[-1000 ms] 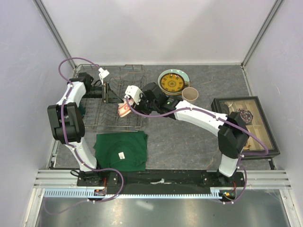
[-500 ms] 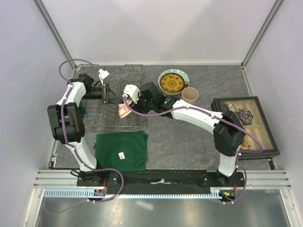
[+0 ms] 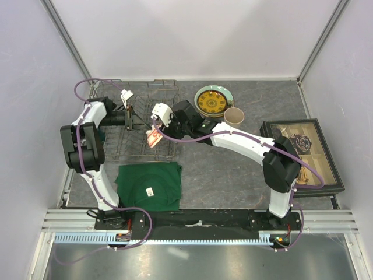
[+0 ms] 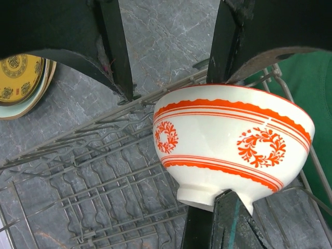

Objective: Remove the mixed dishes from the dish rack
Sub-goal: Place the bowl at the center of the board.

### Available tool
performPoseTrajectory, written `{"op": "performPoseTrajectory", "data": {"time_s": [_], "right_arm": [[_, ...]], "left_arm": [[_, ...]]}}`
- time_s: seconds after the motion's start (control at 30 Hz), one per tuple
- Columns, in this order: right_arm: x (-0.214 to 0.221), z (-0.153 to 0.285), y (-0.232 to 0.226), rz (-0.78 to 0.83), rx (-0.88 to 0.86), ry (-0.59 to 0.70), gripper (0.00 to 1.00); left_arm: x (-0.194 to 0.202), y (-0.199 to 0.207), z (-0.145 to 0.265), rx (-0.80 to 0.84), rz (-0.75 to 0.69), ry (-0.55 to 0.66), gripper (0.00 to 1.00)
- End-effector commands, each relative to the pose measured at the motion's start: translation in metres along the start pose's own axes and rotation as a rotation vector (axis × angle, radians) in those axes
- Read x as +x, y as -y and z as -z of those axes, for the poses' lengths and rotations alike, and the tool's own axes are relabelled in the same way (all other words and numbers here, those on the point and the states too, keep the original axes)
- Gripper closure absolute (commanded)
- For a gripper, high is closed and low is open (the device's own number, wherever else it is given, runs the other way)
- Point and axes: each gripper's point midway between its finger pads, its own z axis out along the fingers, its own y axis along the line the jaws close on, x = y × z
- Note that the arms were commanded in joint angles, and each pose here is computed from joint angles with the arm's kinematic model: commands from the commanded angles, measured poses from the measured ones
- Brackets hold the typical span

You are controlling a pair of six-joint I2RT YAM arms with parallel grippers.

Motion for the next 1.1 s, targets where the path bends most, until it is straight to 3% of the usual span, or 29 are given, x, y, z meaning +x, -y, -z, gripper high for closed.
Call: {"op": "performPoseTrajectory", "data": {"time_s": [0.0,0.47,1.07], "right_arm": [[-0.057,0.012,0.007,-0.017,0.022,0.153,0.35],[-0.073,0.014,-0.009,-0.011,-0.020,0.185,0.44],[-0.066,-0.001,-0.024,0.067,0.000,0.143,0.45]], "left_arm": [[-0.010,0.018,-0.002,0.086,-0.012,0.058,0.98],[-0.008,0.017,-0.005,0.127,0.040,0.088,0.99],[-0.010,0.039,-0.003,0.146,0.052,0.118,0.99]]}}
